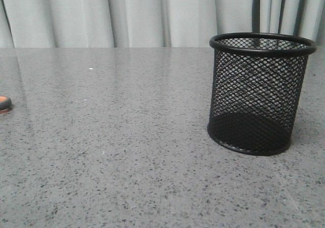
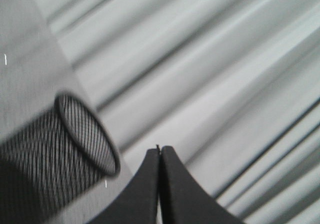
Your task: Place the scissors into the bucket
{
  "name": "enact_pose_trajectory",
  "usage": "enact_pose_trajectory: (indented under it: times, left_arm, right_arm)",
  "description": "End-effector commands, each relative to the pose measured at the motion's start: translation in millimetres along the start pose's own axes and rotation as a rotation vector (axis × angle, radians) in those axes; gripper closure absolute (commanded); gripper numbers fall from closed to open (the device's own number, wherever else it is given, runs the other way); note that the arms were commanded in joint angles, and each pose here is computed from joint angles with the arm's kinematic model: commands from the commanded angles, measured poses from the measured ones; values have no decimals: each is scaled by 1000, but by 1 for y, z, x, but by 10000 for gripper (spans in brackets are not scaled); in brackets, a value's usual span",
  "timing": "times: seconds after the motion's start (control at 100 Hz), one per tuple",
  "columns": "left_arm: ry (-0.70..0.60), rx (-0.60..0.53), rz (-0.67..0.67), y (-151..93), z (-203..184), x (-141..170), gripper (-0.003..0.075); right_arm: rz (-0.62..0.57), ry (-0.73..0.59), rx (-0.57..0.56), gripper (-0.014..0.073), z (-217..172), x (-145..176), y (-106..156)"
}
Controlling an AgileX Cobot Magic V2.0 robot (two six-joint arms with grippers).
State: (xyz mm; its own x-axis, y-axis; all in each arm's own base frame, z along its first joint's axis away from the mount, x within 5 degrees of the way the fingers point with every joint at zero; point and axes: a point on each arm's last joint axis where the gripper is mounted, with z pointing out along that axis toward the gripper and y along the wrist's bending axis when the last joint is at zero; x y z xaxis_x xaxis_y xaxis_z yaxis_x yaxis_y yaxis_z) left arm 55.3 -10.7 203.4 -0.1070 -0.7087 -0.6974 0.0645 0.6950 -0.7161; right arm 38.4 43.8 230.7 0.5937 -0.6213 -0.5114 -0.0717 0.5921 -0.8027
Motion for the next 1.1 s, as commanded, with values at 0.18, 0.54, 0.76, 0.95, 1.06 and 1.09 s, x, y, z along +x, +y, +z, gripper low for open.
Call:
enact_pose_trajectory:
  times: [0.18, 0.54, 0.76, 0.95, 1.06, 1.09]
  left_arm:
    - [-86, 20, -114, 4, -1, -2, 741]
    - [-144, 73, -62, -16, -6, -23, 713]
    - [-53, 81, 262, -49, -8, -44, 463]
    - [178, 83, 537, -76, 4, -55, 372]
    - [297, 71, 549, -87, 17, -63, 372]
    - [333, 66, 558, -90, 21, -65, 372]
  right_arm:
    - [847, 7, 322, 640, -6, 12, -24]
    - [1315, 322, 452, 640, 5, 16, -55]
    - [1345, 561, 410, 638, 40, 8, -91]
    - [1334, 687, 349, 638, 66, 4, -112]
    - [1318, 717, 256, 636, 78, 0, -114]
    - [1332, 719, 237, 627, 80, -2, -114]
